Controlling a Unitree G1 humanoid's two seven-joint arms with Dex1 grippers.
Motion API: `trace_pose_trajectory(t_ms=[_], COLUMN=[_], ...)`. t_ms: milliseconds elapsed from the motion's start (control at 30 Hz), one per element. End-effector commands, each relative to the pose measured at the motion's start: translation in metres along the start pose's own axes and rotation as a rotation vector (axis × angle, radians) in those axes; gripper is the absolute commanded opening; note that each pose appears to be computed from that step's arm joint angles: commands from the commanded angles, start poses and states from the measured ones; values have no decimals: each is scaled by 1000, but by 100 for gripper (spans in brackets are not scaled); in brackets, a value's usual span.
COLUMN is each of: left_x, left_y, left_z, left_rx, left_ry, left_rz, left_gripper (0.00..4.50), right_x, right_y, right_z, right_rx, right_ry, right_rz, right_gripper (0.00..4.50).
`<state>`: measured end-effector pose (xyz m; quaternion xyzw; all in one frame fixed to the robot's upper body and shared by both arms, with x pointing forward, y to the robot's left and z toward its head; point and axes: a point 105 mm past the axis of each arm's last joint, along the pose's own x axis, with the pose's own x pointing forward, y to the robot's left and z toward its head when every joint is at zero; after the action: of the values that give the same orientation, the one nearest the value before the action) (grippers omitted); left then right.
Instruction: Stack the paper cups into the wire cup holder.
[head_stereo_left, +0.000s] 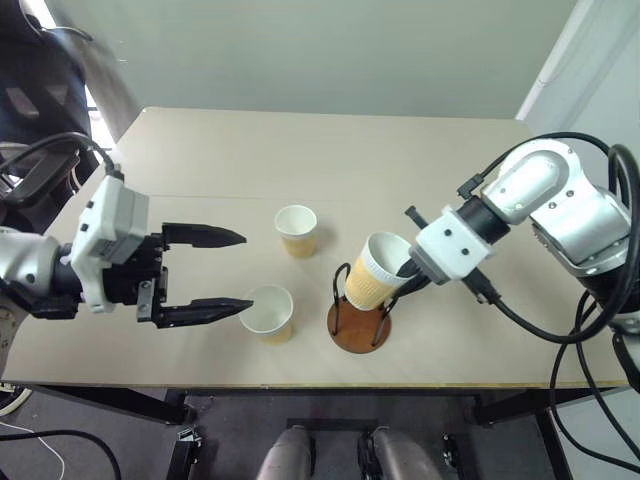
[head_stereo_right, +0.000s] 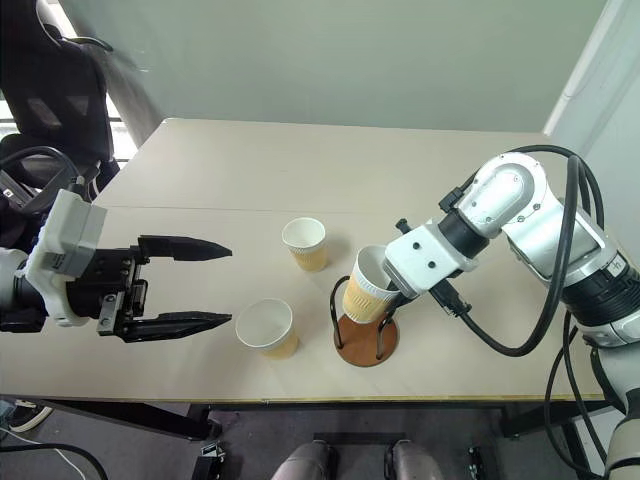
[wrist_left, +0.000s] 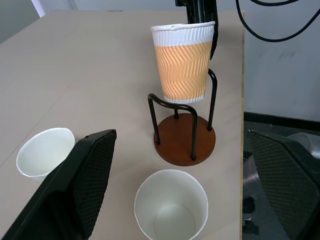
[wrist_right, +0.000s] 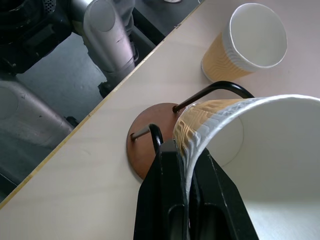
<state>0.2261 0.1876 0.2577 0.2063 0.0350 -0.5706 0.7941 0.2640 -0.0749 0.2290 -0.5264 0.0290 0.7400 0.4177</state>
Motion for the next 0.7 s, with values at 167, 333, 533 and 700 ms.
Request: trace_pose_trajectory(t_ms=[167, 333, 533, 700], left_x=[-3, -5, -2, 10], left_y=[1, 3, -4, -12], left_z=[12, 13, 2, -33], left_rx=[56, 62, 55, 79], left_ry=[-8, -3, 88, 256], left_rz=[17, 19, -57, -151], left_gripper=[450, 450, 450, 450], right_x=[-2, -6, -39, -86], right_y=[-5, -8, -7, 9], right_z=[3, 1, -6, -4], right_rx=[-32, -27, 120, 352], right_ry=[26, 37, -36, -260], right_rz=[-14, -38, -145, -295], right_gripper=[153, 256, 256, 256])
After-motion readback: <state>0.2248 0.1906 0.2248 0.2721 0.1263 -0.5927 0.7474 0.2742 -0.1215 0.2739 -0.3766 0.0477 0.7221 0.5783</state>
